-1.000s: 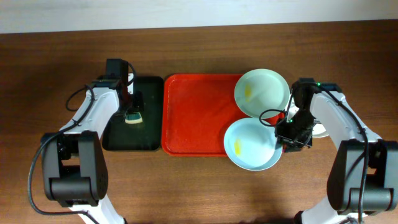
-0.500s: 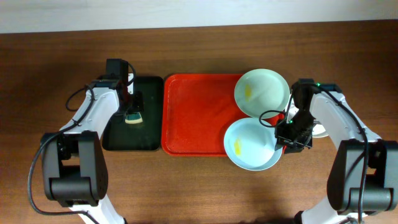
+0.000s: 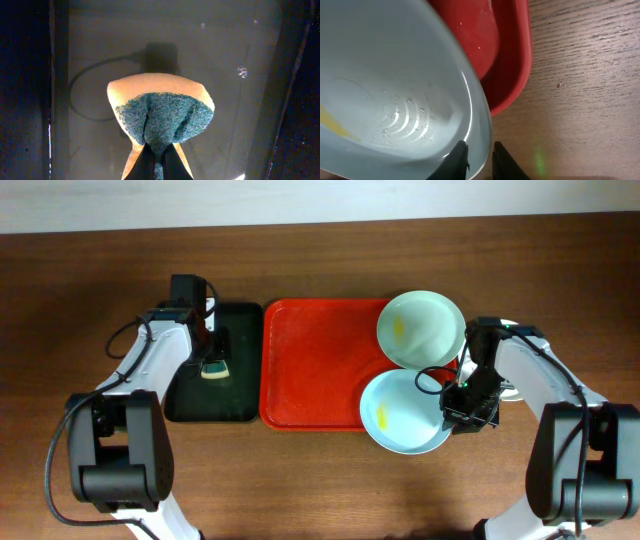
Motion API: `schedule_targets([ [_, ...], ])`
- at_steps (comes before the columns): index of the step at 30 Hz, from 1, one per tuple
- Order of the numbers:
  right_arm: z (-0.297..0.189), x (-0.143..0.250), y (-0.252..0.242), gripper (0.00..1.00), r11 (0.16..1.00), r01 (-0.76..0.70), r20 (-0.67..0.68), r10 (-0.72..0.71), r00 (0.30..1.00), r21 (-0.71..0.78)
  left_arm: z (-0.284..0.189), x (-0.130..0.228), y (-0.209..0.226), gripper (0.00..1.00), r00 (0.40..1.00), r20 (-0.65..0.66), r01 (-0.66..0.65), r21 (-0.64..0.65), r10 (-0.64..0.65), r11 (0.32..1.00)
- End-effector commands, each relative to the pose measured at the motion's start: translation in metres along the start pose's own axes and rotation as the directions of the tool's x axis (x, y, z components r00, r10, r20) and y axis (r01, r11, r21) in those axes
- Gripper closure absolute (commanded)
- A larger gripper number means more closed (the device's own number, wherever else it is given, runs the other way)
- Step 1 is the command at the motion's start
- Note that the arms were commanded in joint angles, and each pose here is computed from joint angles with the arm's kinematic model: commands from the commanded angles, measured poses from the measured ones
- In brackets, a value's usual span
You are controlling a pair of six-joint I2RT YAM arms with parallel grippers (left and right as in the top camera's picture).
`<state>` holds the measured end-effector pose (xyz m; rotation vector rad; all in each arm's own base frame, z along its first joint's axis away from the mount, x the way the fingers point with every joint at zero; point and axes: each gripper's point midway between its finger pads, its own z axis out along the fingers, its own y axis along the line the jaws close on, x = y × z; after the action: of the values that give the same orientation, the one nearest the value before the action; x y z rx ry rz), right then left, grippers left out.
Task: Clean dirty plates on tray and stack at the side
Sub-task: 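Slide the light-blue plate with the right gripper to the tray center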
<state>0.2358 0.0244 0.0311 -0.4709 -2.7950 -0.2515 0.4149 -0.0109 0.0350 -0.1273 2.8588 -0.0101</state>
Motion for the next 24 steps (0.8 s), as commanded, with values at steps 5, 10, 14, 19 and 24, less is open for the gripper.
schedule_targets([
  [5,0.0003,0.0019,-0.0004,0.85,1.0,-0.004,0.005,0.004,1.0,0.01,0.0012,-0.002,-0.0023,0.98,1.0,0.003,-0.016,0.012,0.016,1.0],
  [10,0.0042,0.0043,-0.0019,0.85,1.0,-0.006,-0.003,0.006,1.0,0.012,0.0012,-0.002,-0.0023,0.98,1.0,0.003,-0.016,0.012,0.016,1.0],
  [14,0.0042,0.0026,-0.0013,0.88,1.0,-0.004,0.004,0.004,1.0,0.01,0.0012,-0.002,-0.0023,0.98,1.0,0.003,-0.016,0.012,0.016,1.0],
  [19,0.0042,0.0025,-0.0014,0.89,1.0,-0.004,0.004,0.004,1.0,0.01,0.0012,-0.002,-0.0023,0.98,1.0,0.003,-0.016,0.012,0.016,1.0],
  [24,0.0072,0.0053,-0.0028,0.96,1.0,-0.006,-0.005,0.006,1.0,0.013,0.0012,-0.002,-0.0023,0.98,1.0,0.003,-0.016,0.012,0.016,1.0],
])
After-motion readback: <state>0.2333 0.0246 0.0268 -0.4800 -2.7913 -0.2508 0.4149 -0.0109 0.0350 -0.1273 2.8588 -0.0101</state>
